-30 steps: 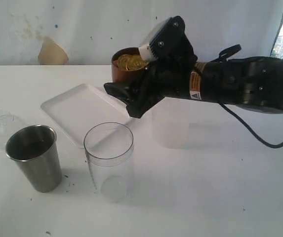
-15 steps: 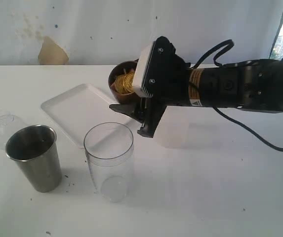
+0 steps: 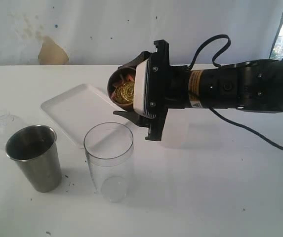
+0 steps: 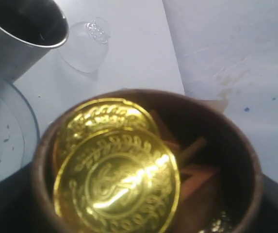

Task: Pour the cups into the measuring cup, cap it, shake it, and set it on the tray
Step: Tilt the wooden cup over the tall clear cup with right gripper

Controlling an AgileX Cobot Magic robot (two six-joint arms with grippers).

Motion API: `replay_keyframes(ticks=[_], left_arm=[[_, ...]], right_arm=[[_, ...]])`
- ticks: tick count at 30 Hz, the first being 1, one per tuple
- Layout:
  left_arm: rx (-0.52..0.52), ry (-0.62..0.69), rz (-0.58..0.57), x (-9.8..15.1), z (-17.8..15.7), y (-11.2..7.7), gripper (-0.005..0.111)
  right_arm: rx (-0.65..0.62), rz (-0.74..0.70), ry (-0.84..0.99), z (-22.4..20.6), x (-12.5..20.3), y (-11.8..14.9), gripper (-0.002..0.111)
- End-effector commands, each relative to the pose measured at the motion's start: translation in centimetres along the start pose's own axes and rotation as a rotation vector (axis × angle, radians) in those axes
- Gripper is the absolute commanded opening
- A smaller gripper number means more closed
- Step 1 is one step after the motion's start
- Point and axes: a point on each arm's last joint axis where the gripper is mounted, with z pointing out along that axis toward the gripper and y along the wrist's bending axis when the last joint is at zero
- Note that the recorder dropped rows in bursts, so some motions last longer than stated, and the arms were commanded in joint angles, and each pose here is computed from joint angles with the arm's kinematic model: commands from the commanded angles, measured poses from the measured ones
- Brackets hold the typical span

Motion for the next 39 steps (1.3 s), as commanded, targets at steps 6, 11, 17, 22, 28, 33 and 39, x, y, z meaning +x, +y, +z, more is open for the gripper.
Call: replay_keyframes(ticks=[6, 11, 17, 22, 28, 33, 39], left_arm=[[0.006, -0.010, -0.005, 0.0, 0.0, 0.0, 0.000], [0.006, -0.010, -0.005, 0.0, 0.0, 0.0, 0.000], [0.006, -0.010, -0.005, 0.0, 0.0, 0.0, 0.000], [0.006, -0.010, -0.005, 0.0, 0.0, 0.0, 0.000], [0.006, -0.010, -0.005, 0.0, 0.0, 0.0, 0.000], [0.006, -0.010, -0.005, 0.0, 0.0, 0.0, 0.000], [0.006, -0.010, -0.005, 0.0, 0.0, 0.0, 0.000]], right_arm=[[0.019, -0.086, -0.041, 0.0, -0.7, -0.6, 0.000], [0.039, -0.052, -0.032, 0.2, -0.9, -0.7, 0.000], [0.040, -0.057, -0.020, 1.0, -1.9, -0.6, 0.000], [0.039, -0.073, -0.013, 1.0, -1.9, -0.7, 0.000], [0.006, -0.180, -0.006, 1.0, -1.8, -0.4, 0.000], [-0.008, -0.272, -0.002, 1.0, -1.7, -0.2, 0.000], [-0.008, -0.351, -0.003, 1.0, -1.7, -0.2, 0.000]])
